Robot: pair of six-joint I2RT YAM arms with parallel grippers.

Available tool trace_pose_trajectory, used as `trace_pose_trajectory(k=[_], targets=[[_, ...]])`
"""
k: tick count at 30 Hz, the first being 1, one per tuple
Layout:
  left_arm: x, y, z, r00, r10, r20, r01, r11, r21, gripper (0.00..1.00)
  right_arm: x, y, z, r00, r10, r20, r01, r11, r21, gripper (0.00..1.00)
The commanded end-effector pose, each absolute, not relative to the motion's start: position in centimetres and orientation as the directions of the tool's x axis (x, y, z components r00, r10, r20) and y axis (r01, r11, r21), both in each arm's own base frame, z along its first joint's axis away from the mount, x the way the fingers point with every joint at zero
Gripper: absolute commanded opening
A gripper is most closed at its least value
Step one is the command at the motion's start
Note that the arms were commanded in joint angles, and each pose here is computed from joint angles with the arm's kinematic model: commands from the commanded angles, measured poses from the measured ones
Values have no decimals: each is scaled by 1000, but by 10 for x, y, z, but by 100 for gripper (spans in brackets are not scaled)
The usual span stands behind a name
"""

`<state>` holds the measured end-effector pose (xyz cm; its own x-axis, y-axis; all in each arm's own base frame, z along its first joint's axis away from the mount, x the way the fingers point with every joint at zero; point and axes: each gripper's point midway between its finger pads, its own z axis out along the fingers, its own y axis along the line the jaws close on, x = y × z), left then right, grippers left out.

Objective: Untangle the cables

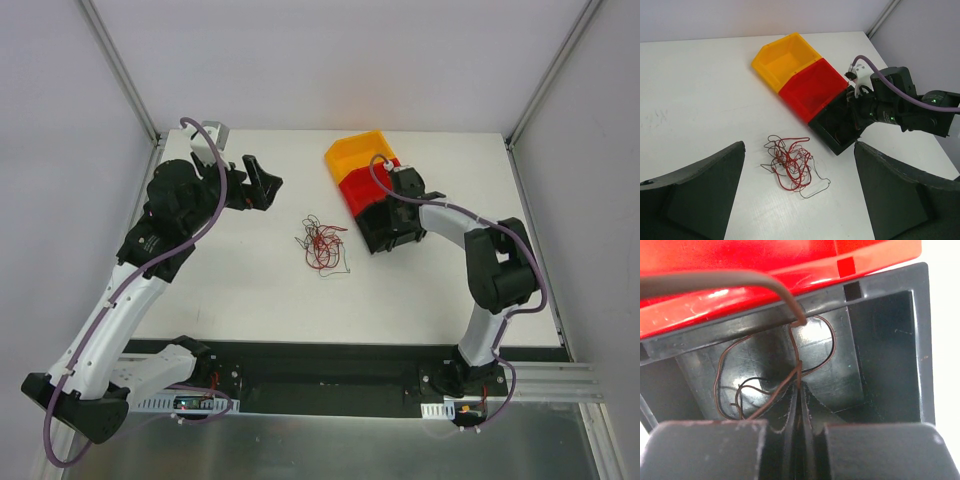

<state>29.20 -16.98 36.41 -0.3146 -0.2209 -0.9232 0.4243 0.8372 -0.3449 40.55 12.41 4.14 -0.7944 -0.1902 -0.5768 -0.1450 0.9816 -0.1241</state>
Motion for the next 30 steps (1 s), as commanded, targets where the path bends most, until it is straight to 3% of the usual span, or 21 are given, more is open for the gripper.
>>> trace_pose_trajectory(k=[1, 6, 18, 23, 30], targets=[[295, -171, 373, -293, -246, -924, 439, 824, -359, 90, 409, 127, 59, -793, -156, -589, -122, 988, -97, 13], [294, -171, 373, -294, -249, -923, 438, 823, -362, 90, 403, 135, 99, -762, -109, -638, -121, 992, -24, 38], [295, -175, 372, -326, -267, -907, 450, 800, -397, 89, 397, 145, 175, -663, -78, -745, -177, 983, 55, 73], [299, -173, 368, -327, -264, -907, 437, 809, -393, 89, 428, 145, 187, -649, -130, -749, -179, 984, -15, 77], [302, -171, 366, -330, -263, -907, 431, 813, -392, 89, 434, 118, 174, -688, -184, -702, -99, 982, -161, 75]])
